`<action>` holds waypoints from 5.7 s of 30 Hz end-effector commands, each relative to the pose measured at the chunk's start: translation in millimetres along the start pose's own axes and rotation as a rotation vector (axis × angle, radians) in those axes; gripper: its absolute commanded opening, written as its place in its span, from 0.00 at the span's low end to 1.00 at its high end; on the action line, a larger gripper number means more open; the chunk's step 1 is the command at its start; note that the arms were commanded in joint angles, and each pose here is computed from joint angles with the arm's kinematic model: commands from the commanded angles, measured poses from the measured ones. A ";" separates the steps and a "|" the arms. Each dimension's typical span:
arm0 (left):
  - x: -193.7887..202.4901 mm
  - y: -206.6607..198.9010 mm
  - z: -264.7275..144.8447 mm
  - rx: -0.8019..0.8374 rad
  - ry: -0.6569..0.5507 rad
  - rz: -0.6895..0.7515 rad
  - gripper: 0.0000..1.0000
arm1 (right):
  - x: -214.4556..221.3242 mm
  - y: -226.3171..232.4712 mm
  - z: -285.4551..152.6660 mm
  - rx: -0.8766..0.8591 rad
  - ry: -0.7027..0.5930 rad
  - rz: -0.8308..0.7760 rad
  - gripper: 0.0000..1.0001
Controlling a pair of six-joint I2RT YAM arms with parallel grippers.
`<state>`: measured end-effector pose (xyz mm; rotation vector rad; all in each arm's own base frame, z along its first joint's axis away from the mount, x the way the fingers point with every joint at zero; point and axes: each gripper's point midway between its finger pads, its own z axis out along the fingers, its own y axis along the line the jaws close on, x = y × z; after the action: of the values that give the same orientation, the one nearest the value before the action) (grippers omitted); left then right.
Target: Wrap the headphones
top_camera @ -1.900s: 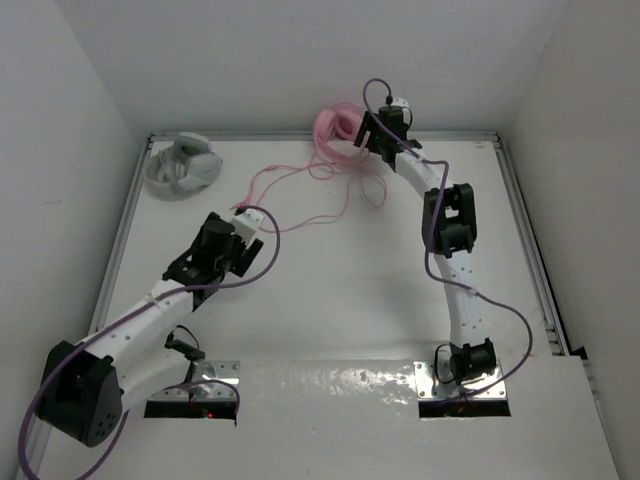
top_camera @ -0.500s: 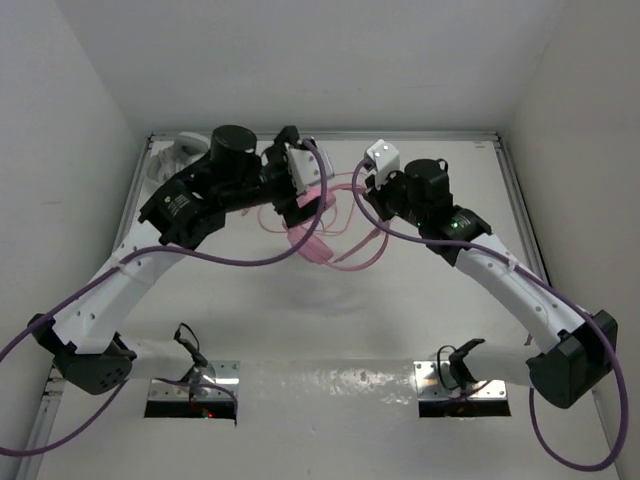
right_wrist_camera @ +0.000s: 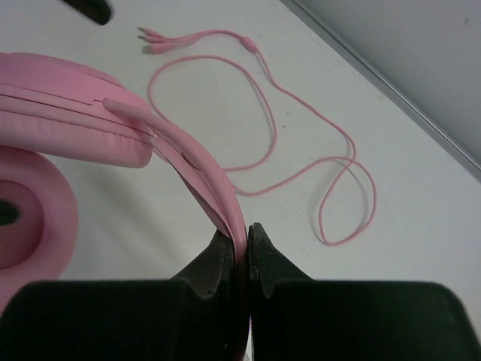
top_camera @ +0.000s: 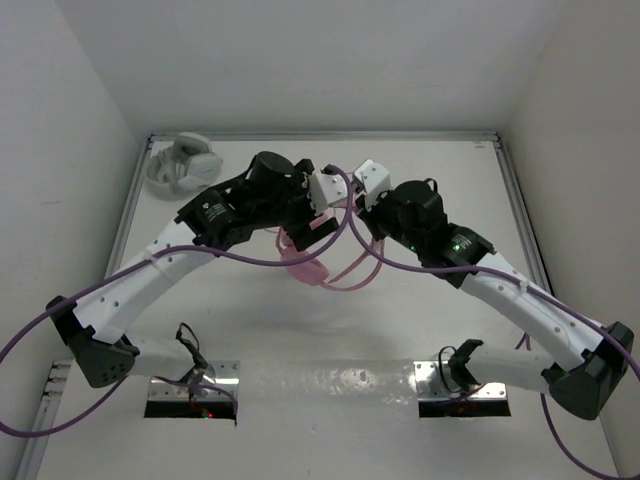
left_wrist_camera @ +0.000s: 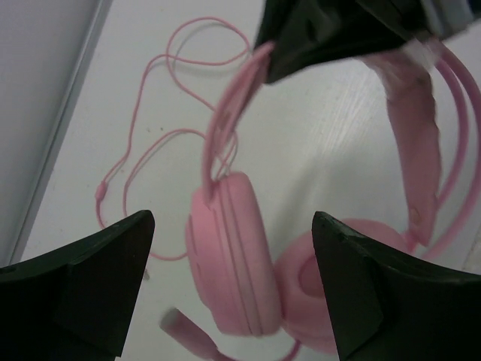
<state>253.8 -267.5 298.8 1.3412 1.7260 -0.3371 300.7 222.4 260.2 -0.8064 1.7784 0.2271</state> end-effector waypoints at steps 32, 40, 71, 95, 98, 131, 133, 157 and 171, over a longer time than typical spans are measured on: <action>-8.9 83.4 -23.9 -0.474 -0.009 -0.059 0.00 | -128.0 -28.0 -44.0 0.092 -0.433 0.032 0.96; -4.8 121.6 -48.0 -0.652 -0.008 -0.112 0.00 | -199.6 -62.9 -152.6 0.175 -0.672 0.035 0.99; -152.6 146.7 -171.4 -0.696 -0.487 -0.058 0.00 | -38.8 49.4 86.6 -0.132 -0.699 0.042 0.98; -98.4 197.1 -150.6 -0.950 -0.162 -0.025 0.00 | 18.4 61.9 112.1 -0.107 -0.590 0.238 0.00; -74.9 200.4 -119.3 -0.904 -0.070 0.015 0.00 | 52.3 71.3 71.0 -0.122 -0.427 0.096 0.00; 40.5 75.2 12.1 -0.329 0.233 0.704 0.00 | -38.0 -104.3 -79.3 0.698 -0.107 -0.253 0.12; 47.9 55.4 16.8 -0.271 0.222 0.738 0.00 | -57.3 -117.3 -74.0 0.690 -0.215 -0.180 0.13; -11.6 11.7 -6.9 -0.149 -0.086 0.569 0.00 | -114.5 -126.8 55.7 0.216 -0.449 0.084 0.00; -89.9 36.5 -51.2 -0.268 -0.292 0.444 0.00 | -68.3 -88.8 86.9 -0.026 -0.387 0.084 0.09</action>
<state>280.4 -261.2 318.7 1.5454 1.2856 0.1022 423.4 228.2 312.7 -0.6336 1.4970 0.3836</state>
